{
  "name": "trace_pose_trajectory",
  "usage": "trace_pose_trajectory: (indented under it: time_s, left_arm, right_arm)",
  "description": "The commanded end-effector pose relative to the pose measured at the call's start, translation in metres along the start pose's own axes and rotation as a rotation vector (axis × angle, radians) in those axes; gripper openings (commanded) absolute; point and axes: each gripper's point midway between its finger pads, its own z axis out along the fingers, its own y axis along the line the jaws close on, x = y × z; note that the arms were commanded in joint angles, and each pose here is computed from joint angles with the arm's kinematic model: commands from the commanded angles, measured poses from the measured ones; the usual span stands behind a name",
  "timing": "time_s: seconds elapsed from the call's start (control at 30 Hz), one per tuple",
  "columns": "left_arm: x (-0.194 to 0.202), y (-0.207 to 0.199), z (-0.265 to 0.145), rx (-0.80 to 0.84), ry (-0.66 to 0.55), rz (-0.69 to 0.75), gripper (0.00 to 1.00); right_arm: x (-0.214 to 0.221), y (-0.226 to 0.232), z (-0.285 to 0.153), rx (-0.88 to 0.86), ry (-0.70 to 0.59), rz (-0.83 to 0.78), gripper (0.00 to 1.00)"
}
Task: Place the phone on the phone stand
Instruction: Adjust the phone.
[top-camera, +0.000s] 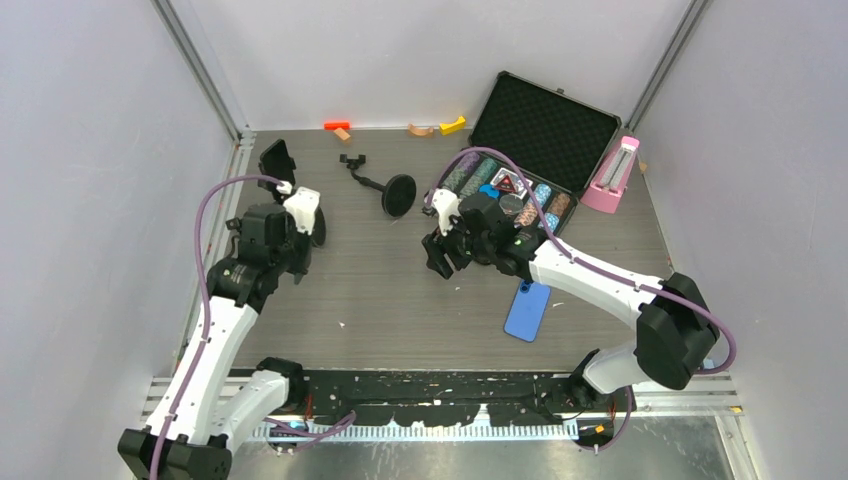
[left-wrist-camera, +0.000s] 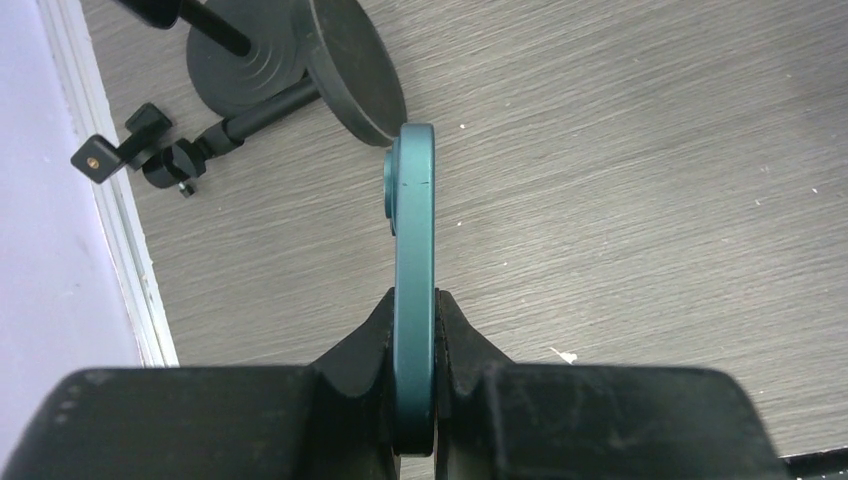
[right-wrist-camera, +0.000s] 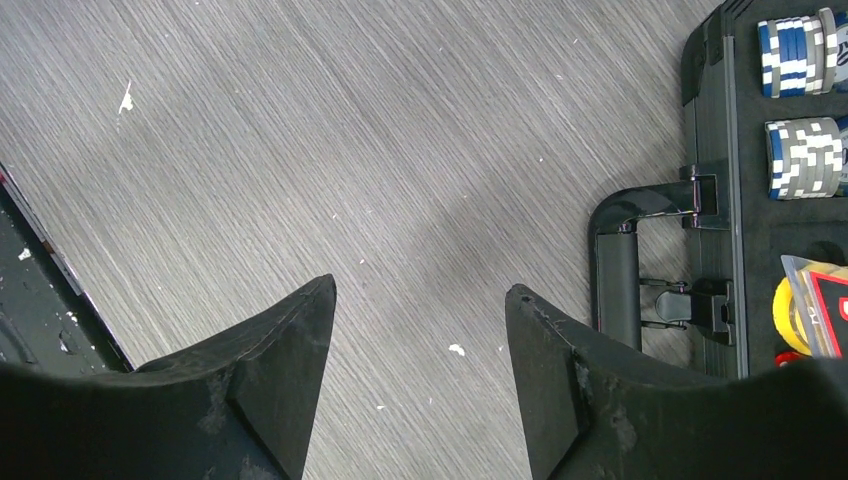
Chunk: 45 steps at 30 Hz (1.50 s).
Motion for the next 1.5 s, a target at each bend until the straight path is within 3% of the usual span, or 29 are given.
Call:
trace_pose_trajectory:
  time_s: [0.0, 0.43, 0.57, 0.7, 0.87, 1.0, 1.2, 1.47]
  left_arm:
    - [-0.031, 0.017, -0.006, -0.048, -0.093, -0.044, 0.00]
    - [-0.035, 0.019, 0.000, -0.029, -0.119, -0.090, 0.00]
    - [-0.041, 0.004, 0.002, 0.059, -0.152, -0.092, 0.00]
    - [-0.052, -0.030, -0.003, 0.256, -0.241, -0.027, 0.00]
    - [-0.051, -0.100, -0.029, 0.690, -0.371, 0.125, 0.00]
    - [-0.047, -0.141, -0.057, 1.026, -0.421, 0.154, 0.00]
    - [-0.045, -0.176, -0.062, 1.178, -0.380, 0.224, 0.00]
    - [-0.043, -0.197, -0.055, 1.228, -0.362, 0.288, 0.00]
  right_arm:
    - [-0.019, 0.003, -0.002, -0.016, -0.051, -0.020, 0.69]
    - [-0.019, 0.005, 0.000, -0.025, -0.053, -0.018, 0.70]
    - [-0.019, 0.005, -0.001, -0.026, -0.055, -0.021, 0.70]
    - [-0.021, 0.011, -0.003, -0.062, -0.064, -0.039, 0.70]
    - [-0.031, 0.047, -0.024, -0.268, -0.097, -0.125, 0.71]
    - [-0.044, 0.072, -0.050, -0.417, -0.120, -0.181, 0.71]
    - [-0.069, 0.097, -0.072, -0.567, -0.141, -0.157, 0.71]
    - [-0.073, 0.114, -0.071, -0.689, -0.098, -0.119, 0.72]
